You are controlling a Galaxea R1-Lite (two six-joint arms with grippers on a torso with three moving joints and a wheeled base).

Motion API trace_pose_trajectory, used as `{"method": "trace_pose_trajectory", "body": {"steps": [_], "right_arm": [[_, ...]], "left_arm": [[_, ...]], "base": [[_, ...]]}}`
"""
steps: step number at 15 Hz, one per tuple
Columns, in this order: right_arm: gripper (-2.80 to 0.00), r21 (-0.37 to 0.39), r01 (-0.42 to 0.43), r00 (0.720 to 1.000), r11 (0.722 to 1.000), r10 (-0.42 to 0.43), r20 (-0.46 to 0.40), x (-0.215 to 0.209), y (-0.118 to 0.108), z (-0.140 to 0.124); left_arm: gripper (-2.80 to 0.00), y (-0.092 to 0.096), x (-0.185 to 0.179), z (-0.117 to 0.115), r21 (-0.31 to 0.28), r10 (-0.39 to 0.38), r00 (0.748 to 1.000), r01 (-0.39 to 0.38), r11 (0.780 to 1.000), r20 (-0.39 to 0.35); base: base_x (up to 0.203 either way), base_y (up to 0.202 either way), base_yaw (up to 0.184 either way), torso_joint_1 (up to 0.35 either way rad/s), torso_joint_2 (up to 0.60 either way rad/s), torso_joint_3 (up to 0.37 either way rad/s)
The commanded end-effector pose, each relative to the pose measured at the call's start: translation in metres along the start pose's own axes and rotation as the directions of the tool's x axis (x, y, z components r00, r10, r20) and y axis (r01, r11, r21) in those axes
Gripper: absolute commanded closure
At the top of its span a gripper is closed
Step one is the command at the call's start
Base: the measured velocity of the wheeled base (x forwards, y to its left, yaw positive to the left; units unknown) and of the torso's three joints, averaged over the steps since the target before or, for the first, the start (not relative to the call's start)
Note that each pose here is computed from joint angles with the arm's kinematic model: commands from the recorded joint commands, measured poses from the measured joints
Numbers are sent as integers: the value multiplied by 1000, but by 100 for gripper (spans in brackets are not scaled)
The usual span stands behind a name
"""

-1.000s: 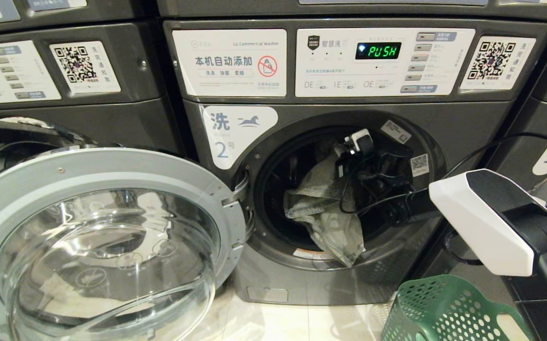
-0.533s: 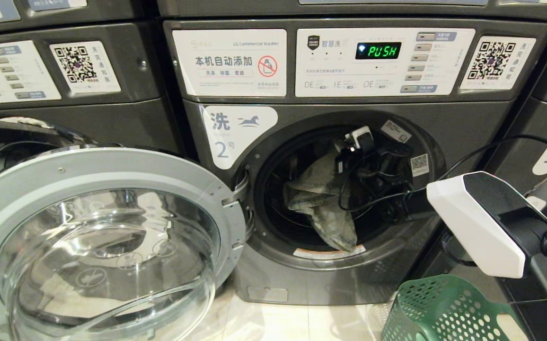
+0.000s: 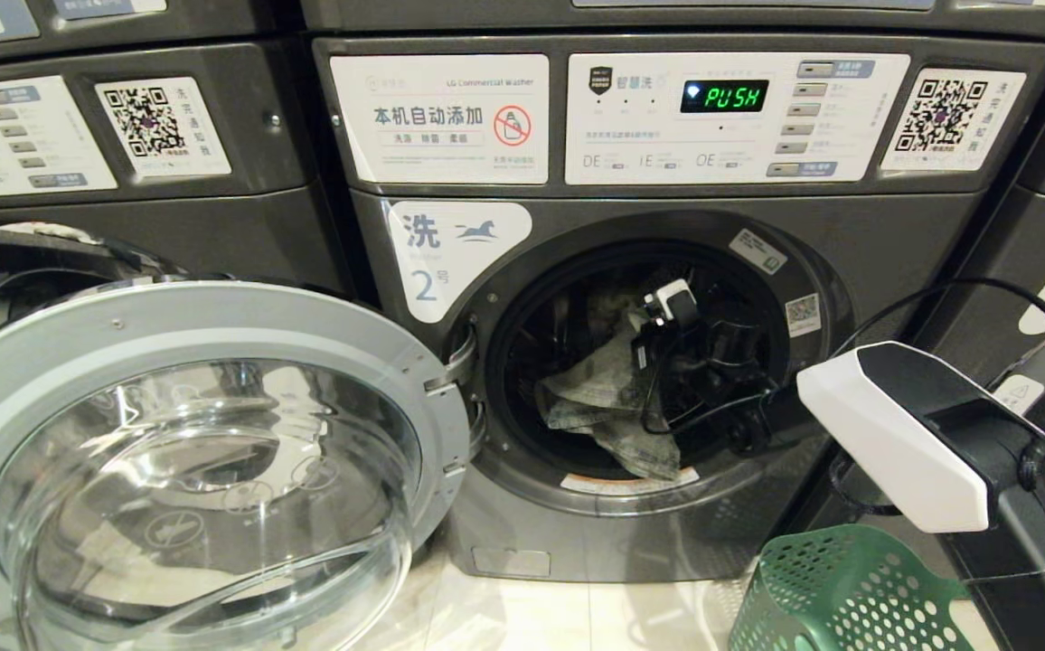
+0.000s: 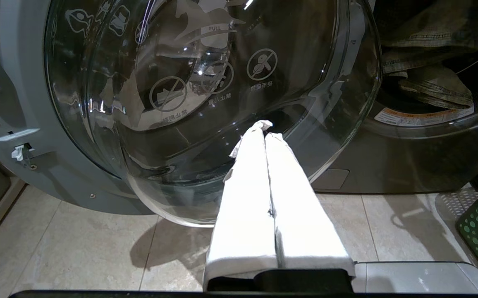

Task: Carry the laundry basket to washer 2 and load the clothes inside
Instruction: Place the clothes into the washing machine

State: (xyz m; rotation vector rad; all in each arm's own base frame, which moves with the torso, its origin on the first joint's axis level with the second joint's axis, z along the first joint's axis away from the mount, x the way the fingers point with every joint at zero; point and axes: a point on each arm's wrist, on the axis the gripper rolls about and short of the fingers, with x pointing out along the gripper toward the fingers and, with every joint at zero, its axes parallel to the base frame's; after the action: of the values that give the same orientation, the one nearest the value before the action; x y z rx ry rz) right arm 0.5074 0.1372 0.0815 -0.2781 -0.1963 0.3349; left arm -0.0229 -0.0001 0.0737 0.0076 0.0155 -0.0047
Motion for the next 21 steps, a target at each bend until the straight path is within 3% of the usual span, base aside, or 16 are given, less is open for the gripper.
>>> {"method": "trace_pose_trajectory", "body": {"steps": [1, 7, 10, 11, 18, 21], "right_arm": [[0, -2, -5, 1000, 1000, 5, -2, 0, 3, -5], [0, -72, -8, 1000, 997, 8, -7, 2, 4, -10], [0, -117, 8, 1000, 993, -4, 31, 9, -1, 4], [-280, -125, 4, 1000, 992, -1, 25, 11, -2, 6], [-280, -125, -25, 999, 992, 28, 18, 4, 2, -1], [-280, -115, -48, 999, 992, 44, -33, -12, 6, -8]], "left_arm": [[0, 0, 0, 0, 0, 0, 1000, 0, 1000, 0], [0, 0, 0, 0, 0, 0, 1000, 0, 1000, 0], [0, 0, 0, 0, 0, 0, 1000, 0, 1000, 0], [0, 0, 0, 0, 0, 0, 1000, 0, 1000, 0], [0, 0, 0, 0, 0, 0, 1000, 0, 1000, 0], [0, 0, 0, 0, 0, 0, 1000, 0, 1000, 0]], "base": [[0, 0, 0, 0, 0, 0], [0, 0, 0, 0, 0, 0], [0, 0, 0, 0, 0, 0], [0, 0, 0, 0, 0, 0], [0, 0, 0, 0, 0, 0], [0, 0, 0, 0, 0, 0]]}}
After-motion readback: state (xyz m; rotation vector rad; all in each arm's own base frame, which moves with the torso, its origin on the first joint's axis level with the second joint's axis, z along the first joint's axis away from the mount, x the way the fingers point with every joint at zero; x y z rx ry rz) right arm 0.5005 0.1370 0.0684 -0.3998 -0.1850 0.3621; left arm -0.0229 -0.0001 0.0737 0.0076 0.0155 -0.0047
